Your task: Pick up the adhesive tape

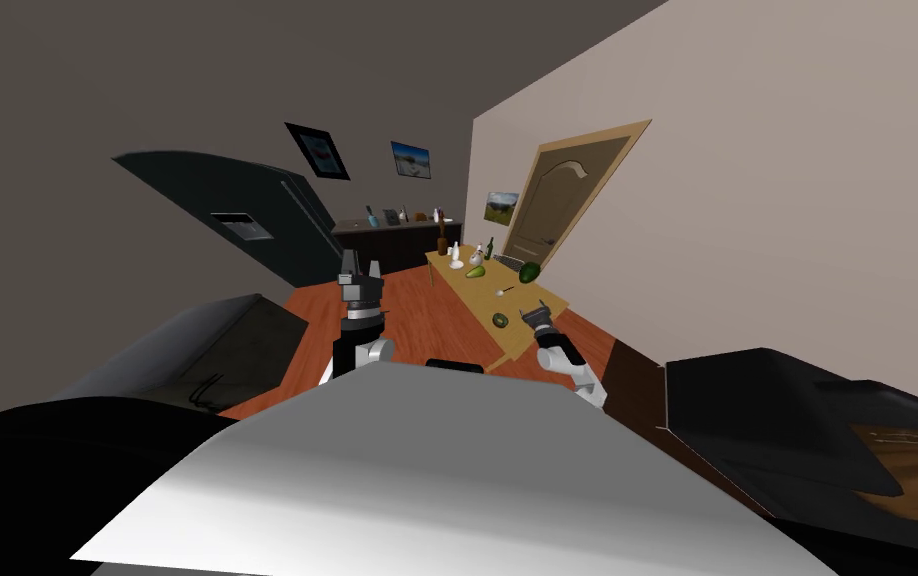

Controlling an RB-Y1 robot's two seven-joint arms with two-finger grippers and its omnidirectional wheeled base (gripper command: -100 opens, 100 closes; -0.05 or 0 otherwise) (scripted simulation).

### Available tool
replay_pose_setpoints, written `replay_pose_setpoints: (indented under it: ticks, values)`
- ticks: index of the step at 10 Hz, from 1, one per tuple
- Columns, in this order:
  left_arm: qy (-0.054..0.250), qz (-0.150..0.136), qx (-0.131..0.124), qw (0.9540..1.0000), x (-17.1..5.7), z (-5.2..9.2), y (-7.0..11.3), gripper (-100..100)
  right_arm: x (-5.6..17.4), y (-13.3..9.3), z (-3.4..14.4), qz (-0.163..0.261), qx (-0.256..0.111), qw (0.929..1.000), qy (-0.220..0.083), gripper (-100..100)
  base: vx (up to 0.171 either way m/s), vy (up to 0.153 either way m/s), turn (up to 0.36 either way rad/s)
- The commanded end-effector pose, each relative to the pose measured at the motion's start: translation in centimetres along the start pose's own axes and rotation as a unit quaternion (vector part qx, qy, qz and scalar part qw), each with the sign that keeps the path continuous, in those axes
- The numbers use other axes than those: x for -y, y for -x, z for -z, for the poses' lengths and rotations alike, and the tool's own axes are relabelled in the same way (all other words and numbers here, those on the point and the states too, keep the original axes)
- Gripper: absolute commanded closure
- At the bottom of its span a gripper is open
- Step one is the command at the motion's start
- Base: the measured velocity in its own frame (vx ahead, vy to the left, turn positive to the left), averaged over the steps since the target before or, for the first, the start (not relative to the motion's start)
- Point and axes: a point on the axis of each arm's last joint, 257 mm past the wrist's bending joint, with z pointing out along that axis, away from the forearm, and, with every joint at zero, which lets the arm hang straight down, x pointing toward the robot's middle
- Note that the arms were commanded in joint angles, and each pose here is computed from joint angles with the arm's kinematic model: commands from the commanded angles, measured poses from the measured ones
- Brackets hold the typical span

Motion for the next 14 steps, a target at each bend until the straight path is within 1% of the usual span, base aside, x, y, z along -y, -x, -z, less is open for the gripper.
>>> replay_pose_setpoints:
  ticks: [1, 2, 3, 4, 5, 6, 7, 8, 9, 10, 11, 12, 13, 14]
  values:
    - [0.000, 0.000, 0.000, 1.0000, 0.0, 0.0, 0.0, 0, 0.9, 2.0, -0.7, -0.038, 0.023, 0.9987, -0.024, -100, 0.024, 0.007, 0.051]
    - [0.000, 0.000, 0.000, 1.0000, 0.0, 0.0, 0.0, 0, 1.2, 2.2, -0.7, -0.045, 0.027, 0.9982, -0.029, -100, 0.022, 0.007, 0.039]
    - [0.000, 0.000, 0.000, 1.0000, 0.0, 0.0, 0.0, 0, 1.9, 4.0, -1.1, -0.074, 0.048, 0.9950, -0.046, -100, 0.026, 0.007, 0.064]
    - [0.000, 0.000, 0.000, 1.0000, 0.0, 0.0, 0.0, 0, 2.2, 4.2, -1.1, -0.083, 0.052, 0.9939, -0.051, -100, 0.024, 0.006, 0.028]
    - [0.000, 0.000, 0.000, 1.0000, 0.0, 0.0, 0.0, 0, 2.7, 5.5, -1.5, -0.112, 0.071, 0.9889, -0.067, -100, 0.028, 0.009, 0.060]
    - [0.000, 0.000, 0.000, 1.0000, 0.0, 0.0, 0.0, 0, 3.2, 6.1, -1.4, -0.121, 0.079, 0.9869, -0.072, -100, 0.027, 0.004, 0.032]
    - [0.000, 0.000, 0.000, 1.0000, 0.0, 0.0, 0.0, 0, 3.6, 7.2, -1.7, -0.149, 0.095, 0.9804, -0.086, -100, 0.034, 0.009, 0.070]
    - [0.000, 0.000, 0.000, 1.0000, 0.0, 0.0, 0.0, 0, 4.2, 8.0, -1.5, -0.159, 0.106, 0.9772, -0.092, -100, 0.030, 0.005, 0.030]
    - [0.000, 0.000, 0.000, 1.0000, 0.0, 0.0, 0.0, 0, 4.5, 9.1, -1.7, -0.187, 0.123, 0.9690, -0.103, -100, 0.028, 0.005, 0.058]
    - [0.000, 0.000, 0.000, 1.0000, 0.0, 0.0, 0.0, 0, 5.1, 9.9, -1.5, -0.198, 0.135, 0.9647, -0.109, -100, 0.025, 0.002, 0.039]
    - [0.000, 0.000, 0.000, 1.0000, 0.0, 0.0, 0.0, 0, 5.5, 11.0, -1.6, -0.225, 0.153, 0.9546, -0.120, -100, 0.026, 0.000, 0.061]
    - [0.000, 0.000, 0.000, 1.0000, 0.0, 0.0, 0.0, 0, 6.1, 11.6, -1.3, -0.236, 0.165, 0.9495, -0.125, -100, 0.025, 0.000, 0.034]
    - [0.000, 0.000, 0.000, 1.0000, 0.0, 0.0, 0.0, 0, 6.5, 12.8, -1.4, -0.263, 0.184, 0.9378, -0.133, -100, 0.032, 0.003, 0.059]
    - [0.000, 0.000, 0.000, 1.0000, 0.0, 0.0, 0.0, 0, 7.0, 13.3, -1.0, -0.273, 0.195, 0.9317, -0.139, -100, 0.031, -0.001, 0.051]
